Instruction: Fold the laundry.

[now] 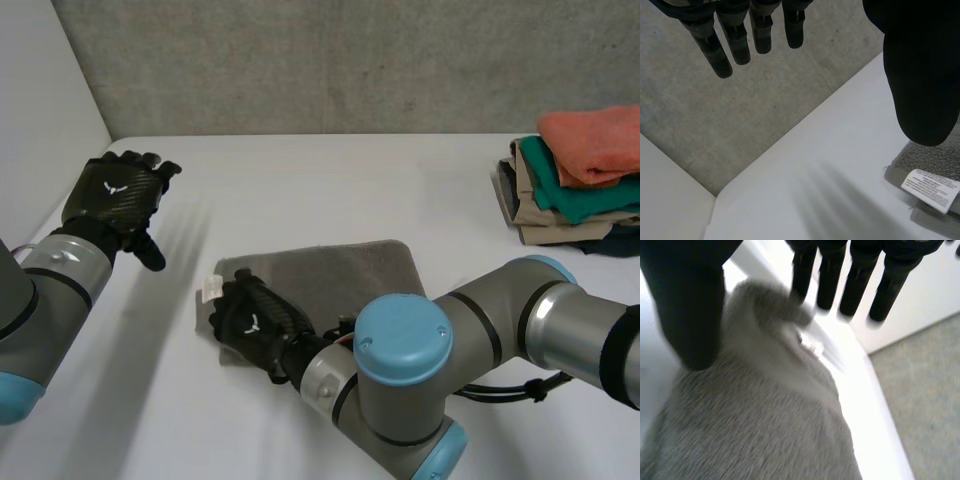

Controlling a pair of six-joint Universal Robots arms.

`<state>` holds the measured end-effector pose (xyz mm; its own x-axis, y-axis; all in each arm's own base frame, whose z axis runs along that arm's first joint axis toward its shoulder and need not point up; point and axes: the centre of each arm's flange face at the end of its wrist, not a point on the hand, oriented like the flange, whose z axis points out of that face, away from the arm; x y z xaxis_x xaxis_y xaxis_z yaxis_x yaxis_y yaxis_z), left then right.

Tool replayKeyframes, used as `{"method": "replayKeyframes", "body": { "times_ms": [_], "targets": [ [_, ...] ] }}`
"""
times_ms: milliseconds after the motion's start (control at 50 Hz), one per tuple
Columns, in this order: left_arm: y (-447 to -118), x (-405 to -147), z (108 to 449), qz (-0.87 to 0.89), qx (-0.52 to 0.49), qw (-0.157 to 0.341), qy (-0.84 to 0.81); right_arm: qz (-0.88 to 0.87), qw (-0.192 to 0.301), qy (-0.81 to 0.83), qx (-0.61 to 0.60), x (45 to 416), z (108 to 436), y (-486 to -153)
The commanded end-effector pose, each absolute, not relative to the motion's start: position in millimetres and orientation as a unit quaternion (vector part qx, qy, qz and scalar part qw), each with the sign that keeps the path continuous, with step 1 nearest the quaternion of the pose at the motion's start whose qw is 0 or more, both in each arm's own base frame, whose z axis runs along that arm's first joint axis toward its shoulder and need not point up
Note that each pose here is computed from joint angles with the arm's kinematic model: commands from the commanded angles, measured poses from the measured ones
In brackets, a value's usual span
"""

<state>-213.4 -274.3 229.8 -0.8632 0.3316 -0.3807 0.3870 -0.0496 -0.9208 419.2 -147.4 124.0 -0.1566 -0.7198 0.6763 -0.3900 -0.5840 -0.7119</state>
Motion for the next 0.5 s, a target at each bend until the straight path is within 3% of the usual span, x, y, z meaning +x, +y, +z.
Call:
{"method": "replayKeyframes", "body": {
  "times_ms": [20,100,180,380,460,500],
  "targets": [
    [-275.4,-215.7,234.0,-0.682,0.262,0.019,0.683,-0.647,0.117,0.512,-0.553,388.7,169.7,-178.9],
    [-274.7,-216.5,236.8,-0.685,0.262,0.018,0.68,-0.645,0.15,0.573,-0.483,363.7,187.8,-195.0],
    [-272.3,-218.9,237.4,-0.686,0.265,0.015,0.678,-0.611,0.158,0.623,-0.463,345.4,172.4,-197.7],
    [-265.4,-227.2,234.5,-0.682,0.276,0.004,0.677,-0.566,0.022,0.672,-0.476,276.8,134.9,-242.5],
    [-265.8,-227.3,235.9,-0.684,0.275,0.004,0.675,-0.584,-0.001,0.664,-0.467,272.3,137.6,-251.6],
    [-265.4,-227.7,237.3,-0.686,0.276,0.005,0.674,-0.634,-0.019,0.632,-0.445,277.8,156.0,-261.2]
  ]
}}
